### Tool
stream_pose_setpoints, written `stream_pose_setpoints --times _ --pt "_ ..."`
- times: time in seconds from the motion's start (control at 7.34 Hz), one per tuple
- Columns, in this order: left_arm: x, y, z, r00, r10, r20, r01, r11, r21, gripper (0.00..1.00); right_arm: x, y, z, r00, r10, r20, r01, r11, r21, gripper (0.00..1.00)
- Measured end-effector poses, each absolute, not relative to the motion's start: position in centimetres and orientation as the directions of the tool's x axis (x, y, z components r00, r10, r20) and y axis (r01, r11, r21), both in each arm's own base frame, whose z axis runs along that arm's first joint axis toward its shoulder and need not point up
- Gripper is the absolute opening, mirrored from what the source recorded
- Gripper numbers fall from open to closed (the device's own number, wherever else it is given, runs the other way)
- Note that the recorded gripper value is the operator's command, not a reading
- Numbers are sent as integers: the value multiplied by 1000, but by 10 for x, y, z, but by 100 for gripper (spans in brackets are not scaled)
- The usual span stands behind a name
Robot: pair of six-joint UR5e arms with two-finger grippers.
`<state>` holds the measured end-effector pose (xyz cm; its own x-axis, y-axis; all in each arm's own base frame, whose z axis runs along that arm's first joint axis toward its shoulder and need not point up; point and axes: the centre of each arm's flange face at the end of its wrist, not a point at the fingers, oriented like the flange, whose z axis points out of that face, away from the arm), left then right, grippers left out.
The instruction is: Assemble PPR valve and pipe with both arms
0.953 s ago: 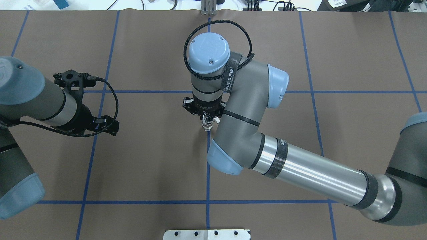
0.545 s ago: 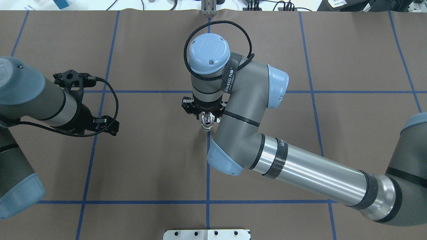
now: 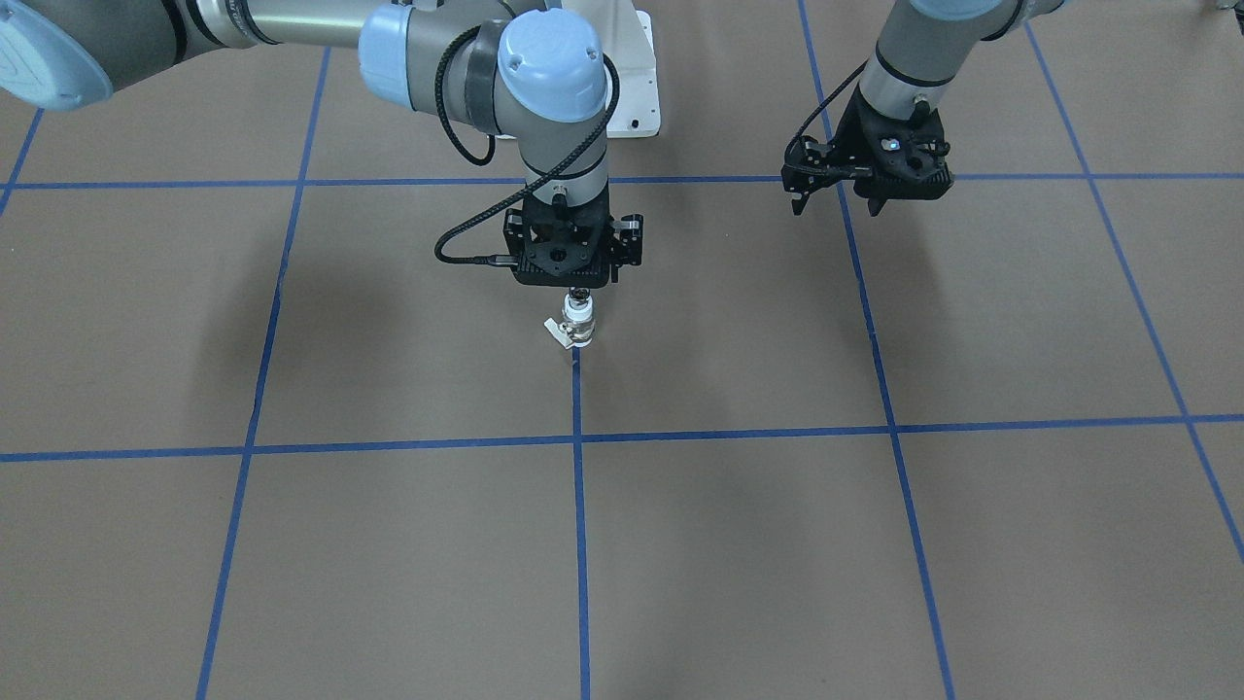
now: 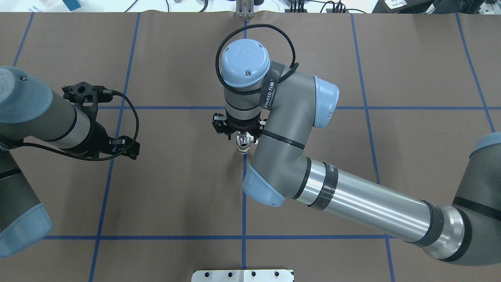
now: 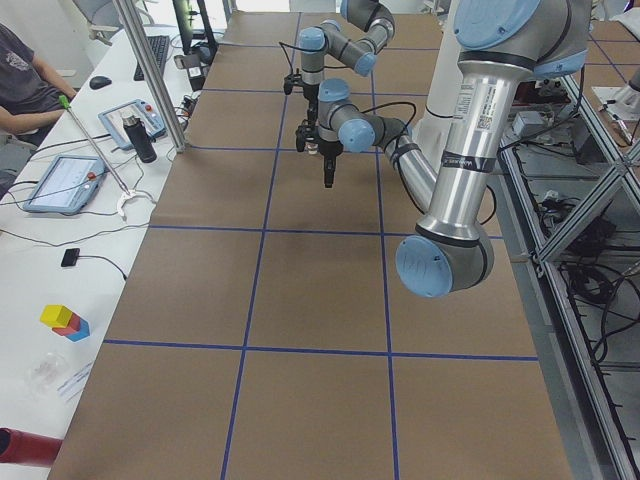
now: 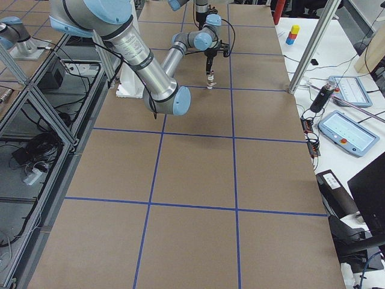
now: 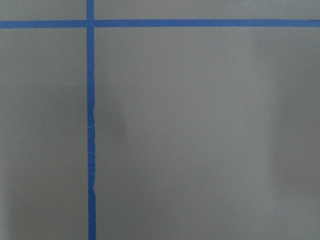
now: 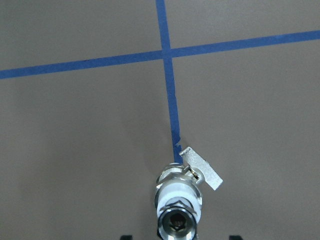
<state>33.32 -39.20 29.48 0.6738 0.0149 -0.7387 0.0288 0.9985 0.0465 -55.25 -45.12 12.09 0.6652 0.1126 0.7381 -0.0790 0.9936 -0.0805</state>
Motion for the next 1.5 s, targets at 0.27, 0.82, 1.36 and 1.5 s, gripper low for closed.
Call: stream_pose_setpoints --times 0.27,0.82,1.36,1.5 --pt "304 -393 307 677 21 -736 25 998 52 99 -495 -431 149 633 103 767 -90 994 -60 99" --pt "170 -417 393 717 182 -673 -94 982 165 99 -338 -438 278 687 20 726 -45 999 16 99" --pt "13 -461 532 691 307 -655 -197 951 238 99 -129 -462 438 713 -76 697 68 997 39 99" --pt "-3 -463 551 688 311 -656 -204 950 236 99 -83 -455 471 712 -60 699 58 998 27 99"
